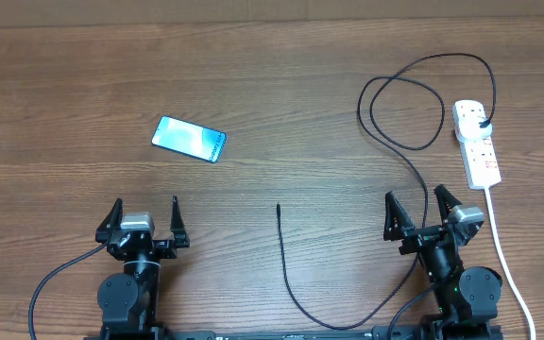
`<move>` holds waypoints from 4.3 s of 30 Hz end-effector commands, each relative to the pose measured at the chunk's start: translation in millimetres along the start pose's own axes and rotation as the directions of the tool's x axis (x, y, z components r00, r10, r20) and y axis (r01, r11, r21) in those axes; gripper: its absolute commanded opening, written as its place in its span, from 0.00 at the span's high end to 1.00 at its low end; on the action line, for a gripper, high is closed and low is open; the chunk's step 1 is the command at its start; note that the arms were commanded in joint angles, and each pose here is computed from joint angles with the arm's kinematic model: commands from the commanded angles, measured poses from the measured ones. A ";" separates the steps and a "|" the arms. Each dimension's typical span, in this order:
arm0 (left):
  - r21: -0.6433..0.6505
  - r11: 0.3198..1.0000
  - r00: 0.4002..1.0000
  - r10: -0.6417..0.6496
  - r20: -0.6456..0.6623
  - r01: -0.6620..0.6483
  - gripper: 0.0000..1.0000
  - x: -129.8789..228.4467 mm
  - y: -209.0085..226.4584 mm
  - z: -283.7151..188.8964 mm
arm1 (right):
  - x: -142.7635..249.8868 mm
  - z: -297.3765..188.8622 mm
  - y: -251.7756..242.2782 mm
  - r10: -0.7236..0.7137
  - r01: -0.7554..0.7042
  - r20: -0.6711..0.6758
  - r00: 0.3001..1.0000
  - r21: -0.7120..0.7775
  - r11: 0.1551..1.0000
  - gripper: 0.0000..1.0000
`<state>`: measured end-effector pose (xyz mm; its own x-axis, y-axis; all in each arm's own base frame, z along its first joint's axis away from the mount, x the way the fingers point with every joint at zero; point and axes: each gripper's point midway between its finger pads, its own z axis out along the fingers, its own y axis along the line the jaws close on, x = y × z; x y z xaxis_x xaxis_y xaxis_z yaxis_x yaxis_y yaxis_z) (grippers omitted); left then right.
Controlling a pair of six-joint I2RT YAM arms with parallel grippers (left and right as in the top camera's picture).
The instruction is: Plug charger to phone and switch on socket
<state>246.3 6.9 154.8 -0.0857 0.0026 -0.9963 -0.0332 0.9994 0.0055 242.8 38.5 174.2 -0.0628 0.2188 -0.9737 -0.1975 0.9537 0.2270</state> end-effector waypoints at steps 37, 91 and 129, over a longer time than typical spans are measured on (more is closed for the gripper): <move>0.002 1.000 1.000 0.018 0.004 -0.018 0.00 -0.2 0.4 -0.1 | 1.3 0.1 -1.9 -0.008 0.008 0.006 1.000 0.010 1.000 0.00; -0.068 0.982 0.843 -0.187 -0.505 0.177 0.00 -91.5 -4.9 64.5 | 1.3 0.1 -1.9 -0.008 0.008 0.006 1.000 0.010 1.000 0.00; -0.401 0.837 0.485 -0.545 -0.684 0.374 0.00 -60.5 -34.8 106.8 | 1.3 0.1 -1.9 -0.008 0.008 0.006 1.000 0.010 1.000 0.00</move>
<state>356.6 -16.2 198.2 -0.7115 -0.5434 -0.4456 -0.4590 0.8395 -0.2908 242.9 37.9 174.4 -0.0609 0.2194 -0.9737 -0.1941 0.9543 0.2271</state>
